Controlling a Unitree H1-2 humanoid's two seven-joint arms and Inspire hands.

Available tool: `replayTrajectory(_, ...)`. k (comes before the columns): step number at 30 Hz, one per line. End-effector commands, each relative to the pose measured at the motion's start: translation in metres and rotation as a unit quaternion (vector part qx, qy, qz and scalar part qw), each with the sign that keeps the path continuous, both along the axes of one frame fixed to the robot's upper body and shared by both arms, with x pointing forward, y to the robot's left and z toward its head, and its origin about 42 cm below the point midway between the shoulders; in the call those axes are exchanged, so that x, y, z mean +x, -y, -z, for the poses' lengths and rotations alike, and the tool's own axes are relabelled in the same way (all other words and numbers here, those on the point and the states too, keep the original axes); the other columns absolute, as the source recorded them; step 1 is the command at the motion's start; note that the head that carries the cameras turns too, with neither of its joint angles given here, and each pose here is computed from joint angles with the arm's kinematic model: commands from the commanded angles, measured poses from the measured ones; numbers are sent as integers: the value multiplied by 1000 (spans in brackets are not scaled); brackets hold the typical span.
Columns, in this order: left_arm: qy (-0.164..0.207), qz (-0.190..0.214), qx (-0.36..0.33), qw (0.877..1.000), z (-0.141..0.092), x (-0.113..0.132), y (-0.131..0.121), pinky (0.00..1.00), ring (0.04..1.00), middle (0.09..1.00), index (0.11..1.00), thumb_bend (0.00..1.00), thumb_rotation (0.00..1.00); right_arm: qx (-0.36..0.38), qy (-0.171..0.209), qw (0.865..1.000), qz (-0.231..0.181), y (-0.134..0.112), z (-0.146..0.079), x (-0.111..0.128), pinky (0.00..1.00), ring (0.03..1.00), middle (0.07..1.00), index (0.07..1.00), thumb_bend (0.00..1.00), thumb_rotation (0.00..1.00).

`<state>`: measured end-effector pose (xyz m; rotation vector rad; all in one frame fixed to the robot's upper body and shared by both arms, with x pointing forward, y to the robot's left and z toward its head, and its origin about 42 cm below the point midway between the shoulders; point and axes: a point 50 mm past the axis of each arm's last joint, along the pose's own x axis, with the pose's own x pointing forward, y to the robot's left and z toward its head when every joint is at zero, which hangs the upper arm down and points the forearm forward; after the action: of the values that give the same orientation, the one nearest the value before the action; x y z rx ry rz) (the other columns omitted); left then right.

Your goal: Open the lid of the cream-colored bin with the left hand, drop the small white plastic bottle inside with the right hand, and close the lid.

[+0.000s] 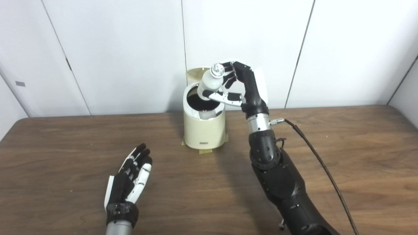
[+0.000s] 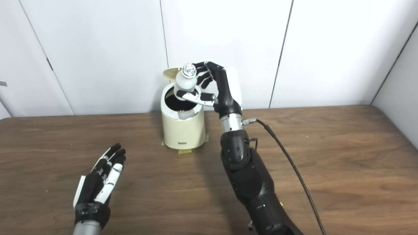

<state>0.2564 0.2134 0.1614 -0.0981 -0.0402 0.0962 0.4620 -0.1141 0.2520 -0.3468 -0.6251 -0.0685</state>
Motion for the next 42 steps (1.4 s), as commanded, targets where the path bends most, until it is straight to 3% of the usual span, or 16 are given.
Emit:
replayTrajectory(1,32,0,-3,999,-12,-3,2,950,905,874,903,454,437,7,57,998,-11,-8,-34,6,314,414,503,516,497,0)
replayTrajectory(15,32,-2,-8,999,-14,-4,3,953,907,874,899,446,420,1,50,999,-2,-17,-23,8,341,423,495,509,500,0)
replayTrajectory(42,33,-5,-5,999,-16,-5,5,953,908,872,900,442,420,-35,36,998,27,-9,2,12,329,413,507,515,497,0)
